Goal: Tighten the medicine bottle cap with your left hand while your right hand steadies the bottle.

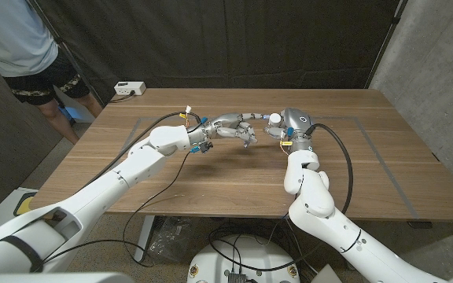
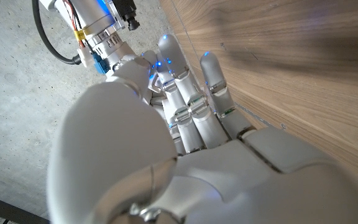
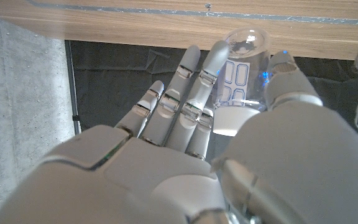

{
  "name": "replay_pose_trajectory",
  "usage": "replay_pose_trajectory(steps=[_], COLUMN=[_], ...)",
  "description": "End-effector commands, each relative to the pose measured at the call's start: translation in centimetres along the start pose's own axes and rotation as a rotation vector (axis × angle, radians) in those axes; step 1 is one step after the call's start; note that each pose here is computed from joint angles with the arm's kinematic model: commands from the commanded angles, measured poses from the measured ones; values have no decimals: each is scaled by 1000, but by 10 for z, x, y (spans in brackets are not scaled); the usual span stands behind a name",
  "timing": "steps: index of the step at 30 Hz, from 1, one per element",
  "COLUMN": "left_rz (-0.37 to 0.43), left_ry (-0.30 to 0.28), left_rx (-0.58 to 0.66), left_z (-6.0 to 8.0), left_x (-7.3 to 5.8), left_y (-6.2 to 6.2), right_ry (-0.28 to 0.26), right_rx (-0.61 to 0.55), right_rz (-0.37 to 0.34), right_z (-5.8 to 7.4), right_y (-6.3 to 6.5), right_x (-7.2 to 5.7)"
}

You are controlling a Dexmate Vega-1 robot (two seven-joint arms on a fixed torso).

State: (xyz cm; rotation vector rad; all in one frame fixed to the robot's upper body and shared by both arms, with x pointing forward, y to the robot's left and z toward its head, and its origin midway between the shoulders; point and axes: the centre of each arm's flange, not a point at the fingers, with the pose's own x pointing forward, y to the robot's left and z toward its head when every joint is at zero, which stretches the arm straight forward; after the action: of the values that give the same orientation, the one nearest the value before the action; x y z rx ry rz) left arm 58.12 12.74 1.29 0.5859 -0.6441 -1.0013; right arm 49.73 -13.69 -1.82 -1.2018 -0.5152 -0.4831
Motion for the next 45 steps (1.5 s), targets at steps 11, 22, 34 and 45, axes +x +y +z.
replay_pose_trajectory(steps=[11,22,34,45], left_rz=[-51,35,113,160], left_ry=[-2,45,73,81], left_rx=[10,82,131,242], left_z=[-2,9,13,19], left_x=[25,7,-14,-9], left_y=[3,5,-4,-7], right_ry=[16,48,90,119], right_rx=[8,9,5,-38], right_rz=[-5,18,86,135], right_z=[-1,-7,-13,-9], right_y=[-1,-2,-2,-6], right_x=[-6,-3,17,17])
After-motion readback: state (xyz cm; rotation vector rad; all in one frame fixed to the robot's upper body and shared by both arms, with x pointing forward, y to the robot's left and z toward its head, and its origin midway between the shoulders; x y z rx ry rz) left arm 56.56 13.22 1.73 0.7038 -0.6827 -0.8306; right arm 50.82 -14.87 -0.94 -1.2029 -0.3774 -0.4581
